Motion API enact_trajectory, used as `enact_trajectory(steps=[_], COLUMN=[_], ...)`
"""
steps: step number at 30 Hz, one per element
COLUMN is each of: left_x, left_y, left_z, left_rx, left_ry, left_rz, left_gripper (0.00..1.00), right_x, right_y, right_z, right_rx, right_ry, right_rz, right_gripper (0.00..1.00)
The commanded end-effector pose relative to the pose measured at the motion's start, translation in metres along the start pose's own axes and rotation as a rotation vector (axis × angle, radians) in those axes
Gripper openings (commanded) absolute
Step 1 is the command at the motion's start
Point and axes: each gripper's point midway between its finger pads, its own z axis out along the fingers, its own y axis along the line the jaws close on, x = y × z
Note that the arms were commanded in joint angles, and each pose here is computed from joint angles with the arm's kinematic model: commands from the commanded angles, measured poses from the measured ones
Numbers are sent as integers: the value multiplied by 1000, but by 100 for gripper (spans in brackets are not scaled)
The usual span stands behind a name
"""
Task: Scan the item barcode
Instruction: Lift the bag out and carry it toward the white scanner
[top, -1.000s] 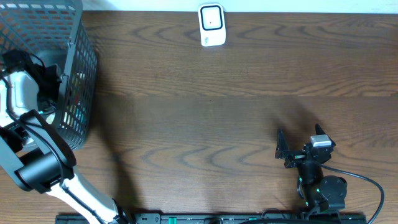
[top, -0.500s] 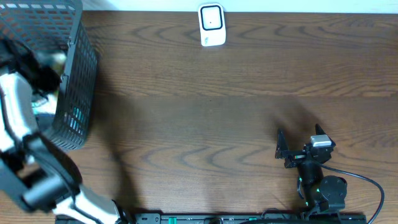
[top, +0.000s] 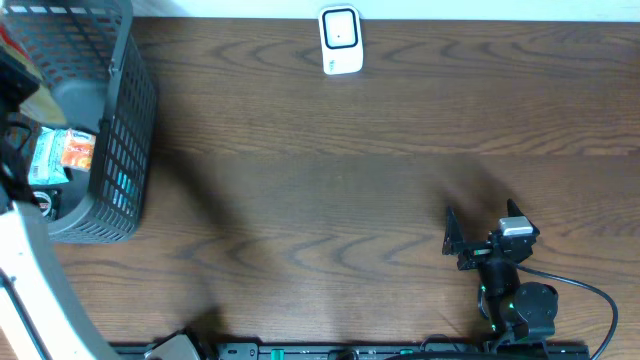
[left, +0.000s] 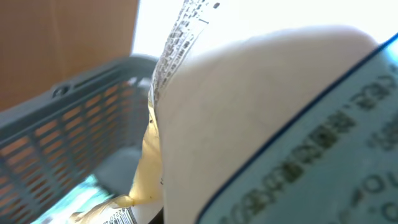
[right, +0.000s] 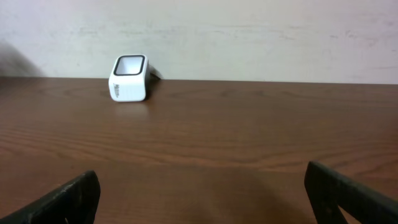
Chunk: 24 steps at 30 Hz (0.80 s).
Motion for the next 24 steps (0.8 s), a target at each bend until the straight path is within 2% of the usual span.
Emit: enact_trajectory(steps=[1,5,10,14,19,24], left_x=[-22,-7,39,88,152,213], left_y=[-53,-122,-188,-234,-268,-287], left_z=[-35,-53,-60,-69,-77,-75], left_rx=[225,507,685,805,875,884], left_ry=[-49,17,149,261,454,636], left_rz=[-92,-34,16,119,169,198], left_gripper=[7,7,7,7,8,7], right_x=[1,1,1,1,1,1], right_y=[1,1,1,1,1,1], right_z=[0,0,0,0,0,0], right_rx=[-5,-5,-5,-5,-5,-5], right_ry=[0,0,0,0,0,0], right_rz=[6,6,6,6,6,6], right_gripper=[99,99,99,99,99,99])
